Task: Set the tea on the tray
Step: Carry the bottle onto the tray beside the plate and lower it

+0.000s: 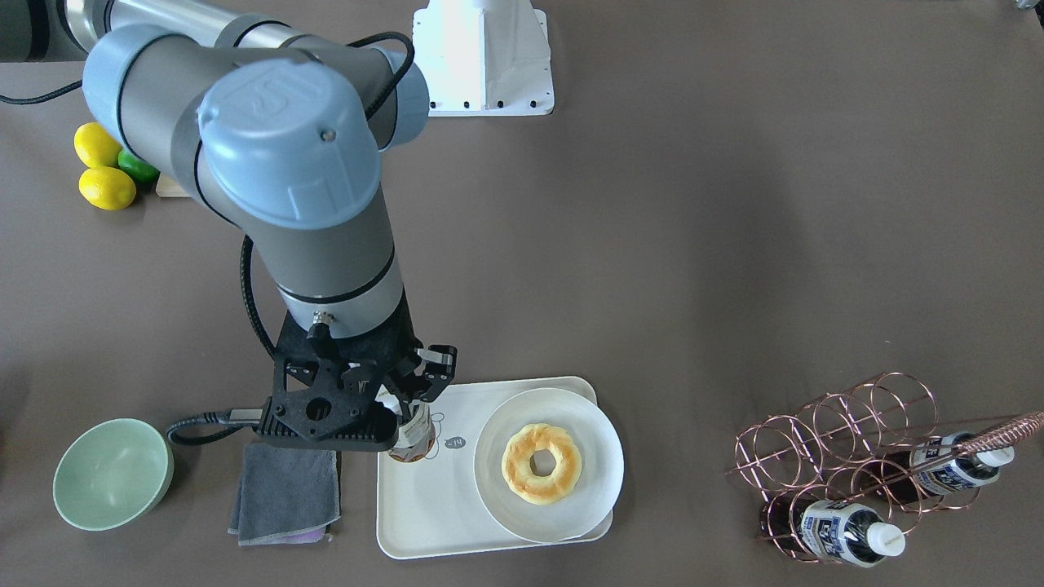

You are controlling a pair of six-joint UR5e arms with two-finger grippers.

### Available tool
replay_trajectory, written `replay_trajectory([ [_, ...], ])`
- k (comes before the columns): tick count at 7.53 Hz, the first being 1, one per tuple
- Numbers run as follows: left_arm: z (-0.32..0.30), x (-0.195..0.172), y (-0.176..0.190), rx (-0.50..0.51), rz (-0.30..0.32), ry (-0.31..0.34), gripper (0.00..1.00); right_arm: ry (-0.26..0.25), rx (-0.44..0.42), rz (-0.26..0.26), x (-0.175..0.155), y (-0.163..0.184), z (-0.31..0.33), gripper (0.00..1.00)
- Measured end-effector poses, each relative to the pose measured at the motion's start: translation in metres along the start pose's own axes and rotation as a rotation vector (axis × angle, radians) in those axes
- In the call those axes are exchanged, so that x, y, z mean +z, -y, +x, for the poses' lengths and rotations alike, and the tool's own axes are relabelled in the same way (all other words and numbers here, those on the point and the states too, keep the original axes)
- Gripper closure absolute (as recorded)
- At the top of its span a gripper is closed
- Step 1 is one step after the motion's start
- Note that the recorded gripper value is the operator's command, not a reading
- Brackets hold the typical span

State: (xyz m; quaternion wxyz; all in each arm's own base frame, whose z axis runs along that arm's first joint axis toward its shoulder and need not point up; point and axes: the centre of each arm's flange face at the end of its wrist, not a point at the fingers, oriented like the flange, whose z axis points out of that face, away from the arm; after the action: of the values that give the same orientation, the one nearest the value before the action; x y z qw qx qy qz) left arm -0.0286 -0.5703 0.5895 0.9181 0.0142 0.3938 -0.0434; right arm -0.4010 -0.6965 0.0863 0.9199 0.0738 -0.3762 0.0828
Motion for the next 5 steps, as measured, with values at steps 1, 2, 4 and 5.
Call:
replay_trajectory([
  [1, 0.000, 0.000, 0.000, 0.000, 0.000, 0.000, 0.03, -0.006, 0.001, -0.003, 0.015, 0.005, 0.003, 1.00],
  [2, 0.001, 0.000, 0.001, 0.001, 0.001, 0.000, 0.03, -0.004, -0.003, 0.000, 0.027, 0.009, 0.004, 1.00],
  [4, 0.003, 0.000, 0.007, 0.004, 0.001, 0.000, 0.03, 0.013, -0.015, 0.011, 0.044, 0.007, -0.001, 1.00],
  [5, 0.004, 0.000, 0.012, 0.004, 0.001, 0.000, 0.03, 0.012, -0.024, 0.019, 0.050, 0.002, -0.006, 1.00],
])
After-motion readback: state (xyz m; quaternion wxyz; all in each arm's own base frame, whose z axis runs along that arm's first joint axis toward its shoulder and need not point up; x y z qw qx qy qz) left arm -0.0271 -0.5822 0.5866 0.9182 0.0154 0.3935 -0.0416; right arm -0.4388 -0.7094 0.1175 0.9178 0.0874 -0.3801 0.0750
